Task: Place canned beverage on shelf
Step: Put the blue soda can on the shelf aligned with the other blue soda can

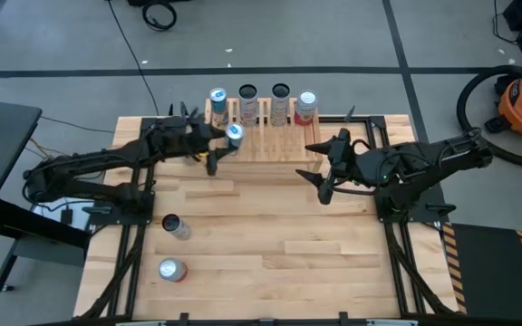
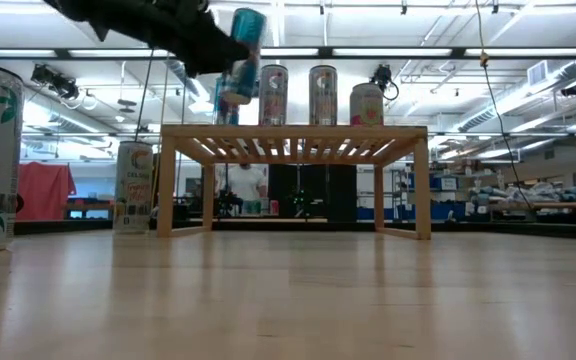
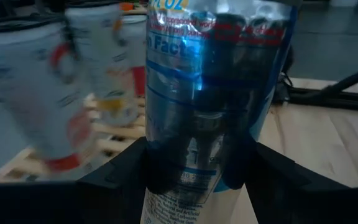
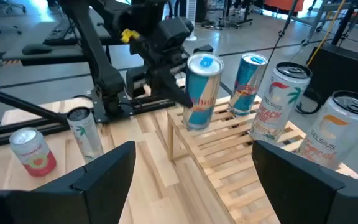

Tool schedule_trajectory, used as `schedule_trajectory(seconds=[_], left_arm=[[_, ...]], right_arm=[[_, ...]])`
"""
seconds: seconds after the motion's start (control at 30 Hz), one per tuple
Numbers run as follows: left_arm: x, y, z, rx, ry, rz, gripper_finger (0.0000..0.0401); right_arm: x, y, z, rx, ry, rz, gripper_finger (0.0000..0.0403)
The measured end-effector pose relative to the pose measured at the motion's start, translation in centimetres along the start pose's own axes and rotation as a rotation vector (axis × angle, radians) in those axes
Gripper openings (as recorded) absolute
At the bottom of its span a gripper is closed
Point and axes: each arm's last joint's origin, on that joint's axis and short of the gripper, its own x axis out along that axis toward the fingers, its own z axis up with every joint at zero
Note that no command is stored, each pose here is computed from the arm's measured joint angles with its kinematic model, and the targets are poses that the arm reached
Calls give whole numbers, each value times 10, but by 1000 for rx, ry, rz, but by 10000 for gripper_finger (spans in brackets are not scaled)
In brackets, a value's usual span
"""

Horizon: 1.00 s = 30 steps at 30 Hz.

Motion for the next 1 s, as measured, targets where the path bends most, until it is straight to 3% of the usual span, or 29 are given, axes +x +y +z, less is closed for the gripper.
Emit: schedule_trajectory(seconds=[0.27,0.53,0.7,1.0], left_arm=[[-29,21,-30,-34,-125,-36,219],[-31,38,-57,-81,-90,-19,220],[-35,46,-59,-107,-169,-43,220],[-24,50,-70,-133,-110,-55,220]], right_arm=[[2,-1,0,-2,-3,-33,332],[3,-2,0,1,-8,-71,332],[3,-2,0,8,-8,-70,332],[3,-2,-1,7,-7,-69,332]])
